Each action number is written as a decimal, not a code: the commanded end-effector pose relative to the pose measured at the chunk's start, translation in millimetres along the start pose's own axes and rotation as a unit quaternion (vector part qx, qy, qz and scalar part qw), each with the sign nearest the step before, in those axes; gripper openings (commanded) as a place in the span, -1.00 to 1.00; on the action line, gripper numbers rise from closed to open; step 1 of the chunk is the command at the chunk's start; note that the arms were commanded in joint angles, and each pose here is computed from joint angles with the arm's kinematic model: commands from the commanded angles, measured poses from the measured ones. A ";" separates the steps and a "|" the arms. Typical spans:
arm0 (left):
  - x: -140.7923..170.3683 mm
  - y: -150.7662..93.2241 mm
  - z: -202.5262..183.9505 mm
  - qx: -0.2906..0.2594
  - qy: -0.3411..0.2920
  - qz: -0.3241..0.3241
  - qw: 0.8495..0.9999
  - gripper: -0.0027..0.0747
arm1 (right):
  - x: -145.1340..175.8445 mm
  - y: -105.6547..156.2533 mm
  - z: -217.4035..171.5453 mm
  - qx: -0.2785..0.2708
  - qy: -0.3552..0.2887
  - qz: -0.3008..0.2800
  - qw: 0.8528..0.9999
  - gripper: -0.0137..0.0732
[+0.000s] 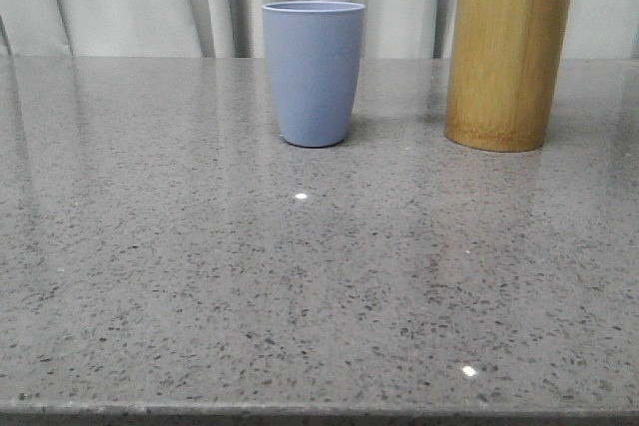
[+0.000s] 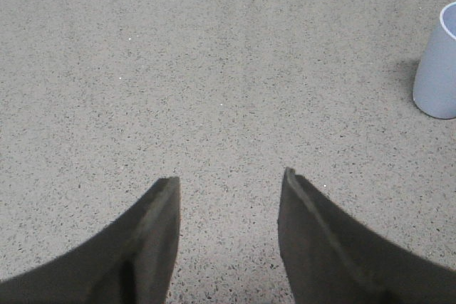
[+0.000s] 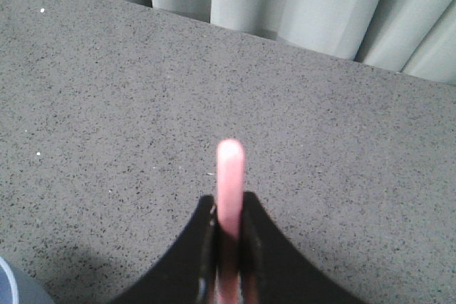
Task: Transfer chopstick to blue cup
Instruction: 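Grasp the pink stick with the right gripper and lift it out, then lower the pink stick into the blue cup and open the right gripper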
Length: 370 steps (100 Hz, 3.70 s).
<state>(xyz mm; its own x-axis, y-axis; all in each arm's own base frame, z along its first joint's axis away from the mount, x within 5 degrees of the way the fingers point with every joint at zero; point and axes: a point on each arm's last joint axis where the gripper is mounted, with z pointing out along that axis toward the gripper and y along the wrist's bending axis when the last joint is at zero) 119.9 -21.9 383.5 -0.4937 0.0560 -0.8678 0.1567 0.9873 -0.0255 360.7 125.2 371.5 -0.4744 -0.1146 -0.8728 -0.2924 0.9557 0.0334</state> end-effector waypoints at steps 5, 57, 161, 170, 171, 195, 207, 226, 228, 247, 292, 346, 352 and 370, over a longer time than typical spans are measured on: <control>-13.2 0.0 -6.8 0.001 -0.053 -0.005 0.999 -0.12 | -31.7 0.6 -34.7 -0.002 -0.092 -0.008 0.996 -0.65; -13.2 -0.1 -6.8 0.002 -0.053 -0.006 0.999 -0.12 | -65.5 0.1 -107.8 0.002 -0.182 -0.021 0.983 -0.65; -13.2 -0.2 -6.8 0.002 -0.053 -0.007 0.999 -0.12 | -90.1 98.4 -91.3 -0.149 -0.233 -0.028 0.961 -0.65; -13.2 -0.2 -6.8 0.002 -0.053 -0.007 0.999 -0.12 | -85.5 101.5 -76.3 -0.148 -0.219 -0.030 0.964 -0.65; -13.2 -0.2 -6.8 0.002 -0.053 -0.007 0.999 -0.12 | -85.1 101.7 -75.3 -0.147 -0.218 -0.030 0.964 -0.65; -13.2 -0.2 -6.8 0.002 -0.053 -0.007 0.999 -0.12 | -71.6 108.8 -38.1 -0.144 -0.183 -0.034 0.972 -0.64; -13.2 -0.2 -6.8 0.002 -0.053 -0.007 0.999 -0.12 | -66.8 110.8 -27.2 -0.143 -0.172 -0.036 0.974 -0.64; -13.2 -0.2 -6.8 0.002 -0.053 -0.007 0.999 -0.12 | -61.5 112.2 -17.7 -0.142 -0.155 -0.038 0.977 -0.47; -13.2 -0.2 -6.8 0.002 -0.053 -0.007 0.999 -0.12 | -61.3 112.2 -17.6 -0.141 -0.154 -0.038 0.977 -0.40; -13.2 -0.2 -6.8 0.002 -0.053 -0.007 0.999 -0.12 | -60.9 110.9 -17.1 -0.140 -0.151 -0.038 0.978 -0.05; -13.0 0.3 -8.8 -0.001 -0.057 -0.004 0.998 -0.12 | -75.7 87.2 -55.4 -0.119 -0.162 -0.034 0.979 -0.06; -13.0 0.3 -8.8 0.000 -0.057 -0.006 0.998 -0.12 | -42.8 11.4 -117.7 -0.031 -0.136 -0.004 0.990 -0.06; -13.2 0.3 -8.8 0.000 -0.057 -0.006 0.998 -0.12 | -35.8 5.5 -125.1 -0.023 -0.134 0.000 0.991 -0.06; -13.7 0.3 -8.9 0.000 -0.060 -0.006 0.998 -0.12 | -12.6 -9.7 -149.1 0.001 -0.132 0.009 0.991 -0.06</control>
<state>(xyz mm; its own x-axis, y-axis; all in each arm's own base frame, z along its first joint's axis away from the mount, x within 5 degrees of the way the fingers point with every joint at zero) 117.4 -21.1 384.7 -0.4847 0.0569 -0.8728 0.1558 0.9875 -0.0221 265.5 91.0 435.8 -0.3616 -0.0536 -0.9308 -0.3008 0.9517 0.0620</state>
